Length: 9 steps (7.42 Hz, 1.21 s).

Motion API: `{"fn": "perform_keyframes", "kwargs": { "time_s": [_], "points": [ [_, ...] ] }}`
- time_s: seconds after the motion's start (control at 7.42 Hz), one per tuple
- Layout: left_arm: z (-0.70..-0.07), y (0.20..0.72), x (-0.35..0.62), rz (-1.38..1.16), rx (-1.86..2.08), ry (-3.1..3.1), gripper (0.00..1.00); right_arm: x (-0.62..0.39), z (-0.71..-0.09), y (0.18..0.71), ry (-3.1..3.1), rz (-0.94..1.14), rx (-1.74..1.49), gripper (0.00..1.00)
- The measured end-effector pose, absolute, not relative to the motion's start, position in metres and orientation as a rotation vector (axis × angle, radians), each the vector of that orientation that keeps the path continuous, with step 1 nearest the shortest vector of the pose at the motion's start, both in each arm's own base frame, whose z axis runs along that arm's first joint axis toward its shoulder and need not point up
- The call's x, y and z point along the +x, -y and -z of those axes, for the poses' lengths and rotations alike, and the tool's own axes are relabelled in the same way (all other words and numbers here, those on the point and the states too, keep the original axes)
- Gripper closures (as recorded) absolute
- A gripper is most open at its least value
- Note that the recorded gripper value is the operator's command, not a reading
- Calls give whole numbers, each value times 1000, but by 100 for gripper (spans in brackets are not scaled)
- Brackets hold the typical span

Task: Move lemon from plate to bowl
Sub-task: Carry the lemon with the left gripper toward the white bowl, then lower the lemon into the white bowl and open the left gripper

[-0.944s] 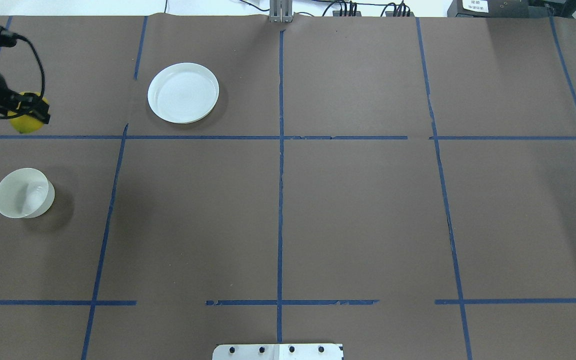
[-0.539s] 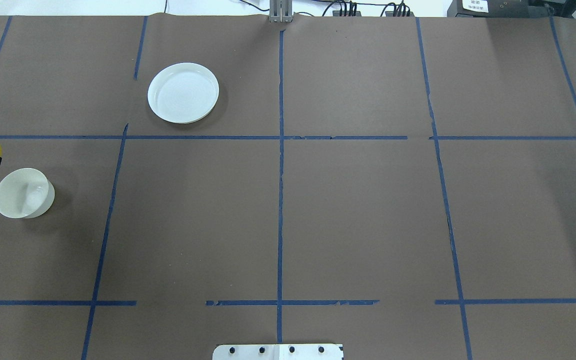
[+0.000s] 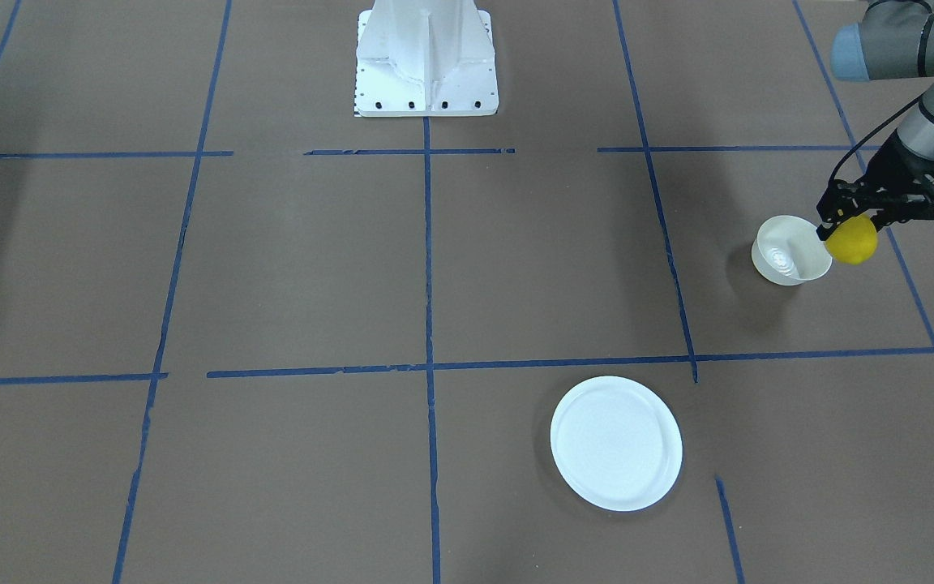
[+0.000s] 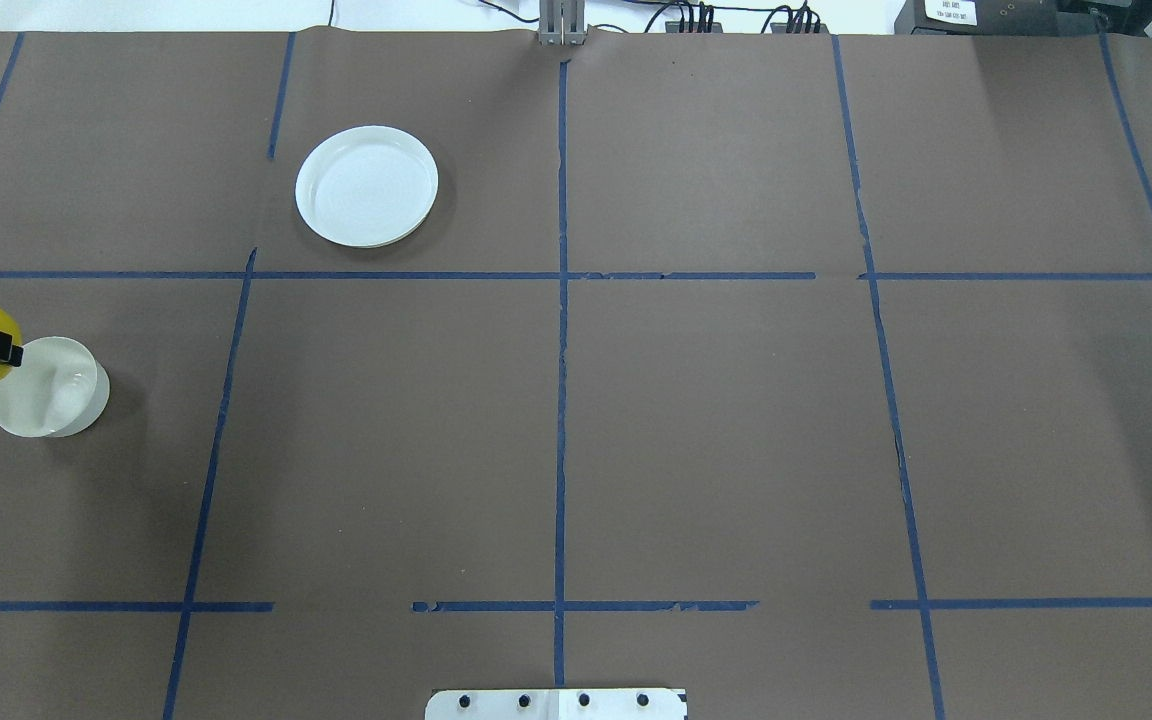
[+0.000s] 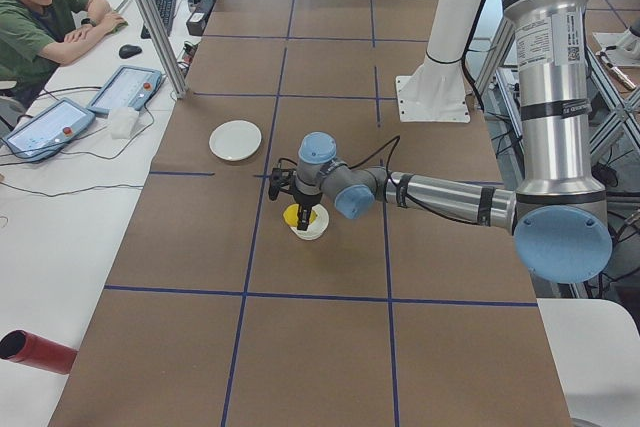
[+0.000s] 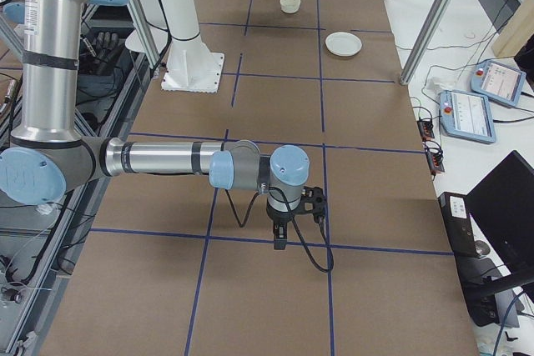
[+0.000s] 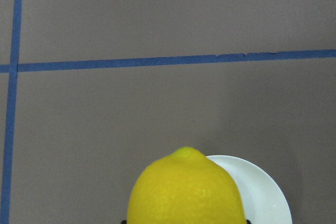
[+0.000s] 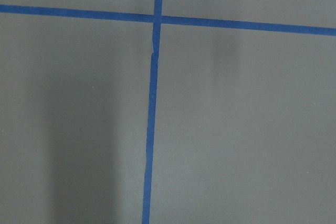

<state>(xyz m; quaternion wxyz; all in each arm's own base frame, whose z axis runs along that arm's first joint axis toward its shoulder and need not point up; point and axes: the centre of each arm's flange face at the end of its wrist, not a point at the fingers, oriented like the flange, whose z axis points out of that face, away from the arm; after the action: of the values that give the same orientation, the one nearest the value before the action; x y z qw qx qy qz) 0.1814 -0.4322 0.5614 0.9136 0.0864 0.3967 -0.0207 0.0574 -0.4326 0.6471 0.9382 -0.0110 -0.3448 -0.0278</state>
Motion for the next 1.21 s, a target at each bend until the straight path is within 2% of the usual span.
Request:
{"fn": "perform_keyframes", "kwargs": {
  "time_s": [0.4, 0.81, 0.94, 1.08, 1.21],
  "points": [
    [-567, 433, 211, 49, 148, -812, 93, 57, -647, 433, 704, 57, -22, 0],
    [-578, 439, 226, 41, 132, -800, 87, 57, -647, 433, 704, 57, -22, 0],
    [-577, 439, 231, 33, 130, -801, 57, 57, -647, 433, 704, 57, -23, 0],
    [-577, 439, 235, 25, 128, -803, 17, 57, -647, 433, 704, 57, -22, 0],
    [-577, 438, 237, 20, 127, -803, 1, 57, -647, 433, 704, 57, -23, 0]
  ]
}}
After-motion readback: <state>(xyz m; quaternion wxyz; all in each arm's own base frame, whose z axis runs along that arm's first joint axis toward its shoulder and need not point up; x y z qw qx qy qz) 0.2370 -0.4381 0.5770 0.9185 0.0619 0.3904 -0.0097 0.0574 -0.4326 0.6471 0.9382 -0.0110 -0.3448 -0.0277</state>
